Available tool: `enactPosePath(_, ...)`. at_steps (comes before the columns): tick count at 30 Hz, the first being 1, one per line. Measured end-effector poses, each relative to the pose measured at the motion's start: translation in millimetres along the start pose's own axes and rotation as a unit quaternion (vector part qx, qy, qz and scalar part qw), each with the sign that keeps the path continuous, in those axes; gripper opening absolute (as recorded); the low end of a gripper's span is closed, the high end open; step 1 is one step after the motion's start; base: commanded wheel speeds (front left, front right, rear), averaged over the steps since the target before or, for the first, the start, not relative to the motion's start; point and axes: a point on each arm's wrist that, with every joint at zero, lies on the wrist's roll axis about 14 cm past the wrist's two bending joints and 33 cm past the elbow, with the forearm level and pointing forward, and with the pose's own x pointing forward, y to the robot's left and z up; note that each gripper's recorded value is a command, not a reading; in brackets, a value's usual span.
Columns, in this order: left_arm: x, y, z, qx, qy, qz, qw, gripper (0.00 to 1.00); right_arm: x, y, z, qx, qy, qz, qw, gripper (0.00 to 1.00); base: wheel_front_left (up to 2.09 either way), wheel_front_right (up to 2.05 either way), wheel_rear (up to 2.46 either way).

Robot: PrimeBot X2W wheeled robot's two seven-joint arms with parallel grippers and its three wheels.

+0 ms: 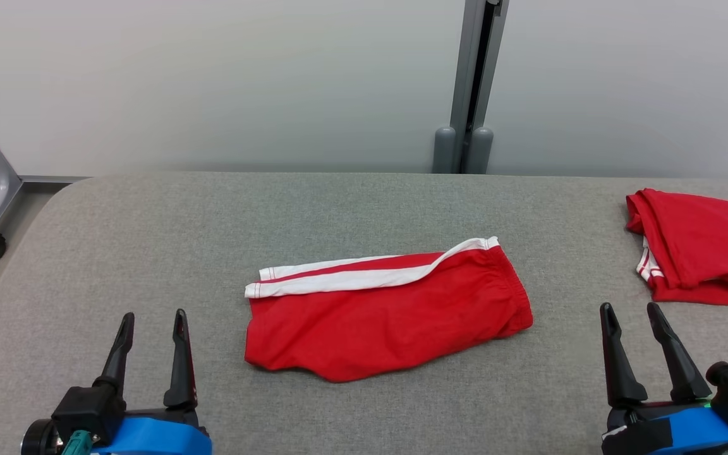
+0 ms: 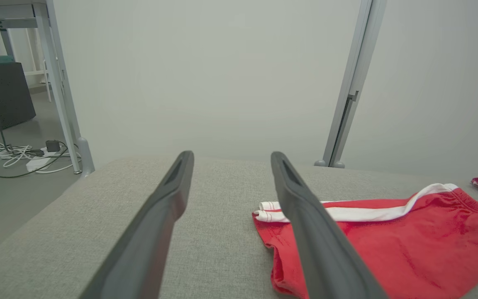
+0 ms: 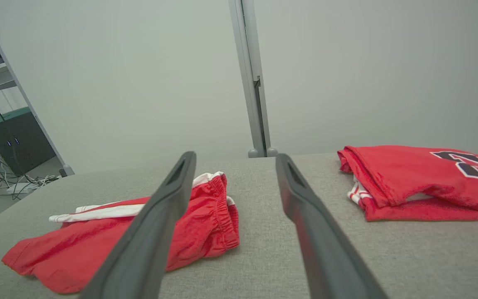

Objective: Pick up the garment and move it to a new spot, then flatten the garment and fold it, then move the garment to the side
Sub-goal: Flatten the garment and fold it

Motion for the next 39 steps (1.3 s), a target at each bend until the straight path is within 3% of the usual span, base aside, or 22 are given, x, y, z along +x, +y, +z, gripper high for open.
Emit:
enactPosePath(20, -1, -5, -7, 0.007, 0.008, -0.005, 1.000, 1.00, -4, -4, -6, -0.010, 0.017, -0.006, 1.000, 1.00, 0.00, 0.00, 0.00)
enactPosePath(31, 4, -1, -9, -0.006, 0.008, 0.006, 1.000, 1.00, 68, 48, -11, -0.032, 0.032, 0.075, 0.996, 1.00, 0.00, 0.00, 0.00)
enactPosePath(36, 7, 4, -12, -0.012, 0.011, 0.017, 1.000, 1.00, 95, 53, -37, -0.041, 0.071, 0.081, 0.993, 1.00, 0.00, 0.00, 0.00)
enactPosePath(39, 11, 9, -15, -0.014, 0.016, 0.026, 0.999, 1.00, 105, 47, -76, -0.053, 0.125, 0.074, 0.988, 1.00, 0.00, 0.00, 0.00)
